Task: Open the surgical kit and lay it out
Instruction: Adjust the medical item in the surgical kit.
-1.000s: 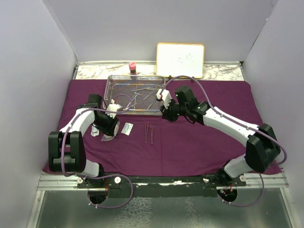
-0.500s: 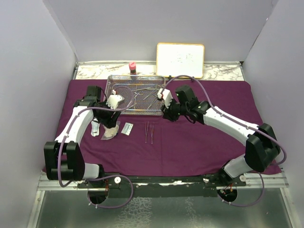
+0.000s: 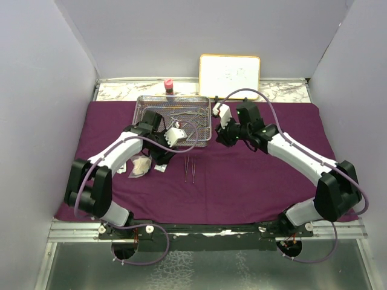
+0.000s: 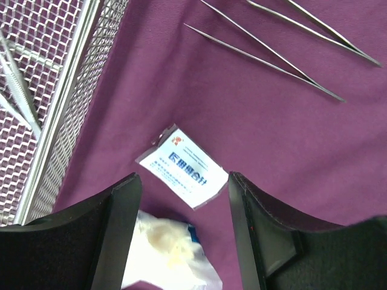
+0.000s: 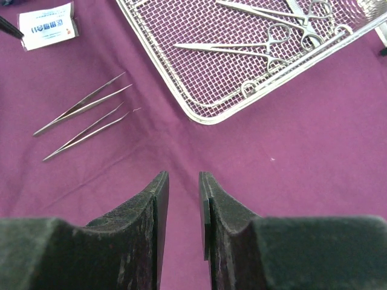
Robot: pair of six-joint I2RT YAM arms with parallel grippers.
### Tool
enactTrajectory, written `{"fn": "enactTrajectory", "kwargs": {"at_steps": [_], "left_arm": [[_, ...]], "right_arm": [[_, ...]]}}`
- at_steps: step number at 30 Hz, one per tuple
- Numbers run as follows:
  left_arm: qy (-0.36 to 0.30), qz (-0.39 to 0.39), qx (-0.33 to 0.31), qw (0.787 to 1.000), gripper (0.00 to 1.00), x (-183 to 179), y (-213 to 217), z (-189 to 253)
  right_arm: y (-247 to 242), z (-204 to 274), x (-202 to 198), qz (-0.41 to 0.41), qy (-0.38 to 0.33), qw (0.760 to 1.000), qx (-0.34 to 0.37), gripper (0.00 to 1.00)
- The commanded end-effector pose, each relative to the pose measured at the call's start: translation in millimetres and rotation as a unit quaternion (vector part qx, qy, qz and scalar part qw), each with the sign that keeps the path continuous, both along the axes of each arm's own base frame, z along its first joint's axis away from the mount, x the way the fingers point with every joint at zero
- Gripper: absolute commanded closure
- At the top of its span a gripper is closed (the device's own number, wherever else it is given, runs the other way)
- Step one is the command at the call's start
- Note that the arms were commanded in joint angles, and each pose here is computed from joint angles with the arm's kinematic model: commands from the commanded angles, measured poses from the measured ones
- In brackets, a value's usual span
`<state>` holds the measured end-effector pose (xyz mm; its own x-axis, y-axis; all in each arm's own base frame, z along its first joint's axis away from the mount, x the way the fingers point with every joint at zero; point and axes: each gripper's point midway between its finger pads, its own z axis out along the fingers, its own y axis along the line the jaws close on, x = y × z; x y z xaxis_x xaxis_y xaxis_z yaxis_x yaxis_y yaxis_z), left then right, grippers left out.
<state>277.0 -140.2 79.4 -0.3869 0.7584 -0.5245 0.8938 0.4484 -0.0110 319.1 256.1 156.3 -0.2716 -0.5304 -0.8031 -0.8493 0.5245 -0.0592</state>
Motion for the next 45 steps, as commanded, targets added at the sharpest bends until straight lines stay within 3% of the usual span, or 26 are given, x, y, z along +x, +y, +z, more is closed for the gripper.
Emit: {"fn": "enactTrajectory", "kwargs": {"at_steps": [1,17,29,45], "left_arm": [[-0.017,-0.007,0.019,1.0,0.37,20.6,-4.5,-15.4],[0.003,-0.003,0.011,1.0,0.39,27.3,-12.7,-38.7],[0.025,0.0,0.027,0.999,0.52,12.4,-4.0,-49.2],[0.04,0.03,0.046,0.998,0.6,-3.7,8.9,-49.4]], "right_arm": [[2.1,21.3,-0.3,0.007,-0.01,0.999,0.032,0.72],[5.5,9.1,-1.8,0.016,0.011,0.999,0.029,0.73],[5.9,3.9,-1.3,0.017,0.019,0.999,0.025,0.73],[6.3,2.7,-2.2,0.019,0.023,0.999,0.025,0.72]]}}
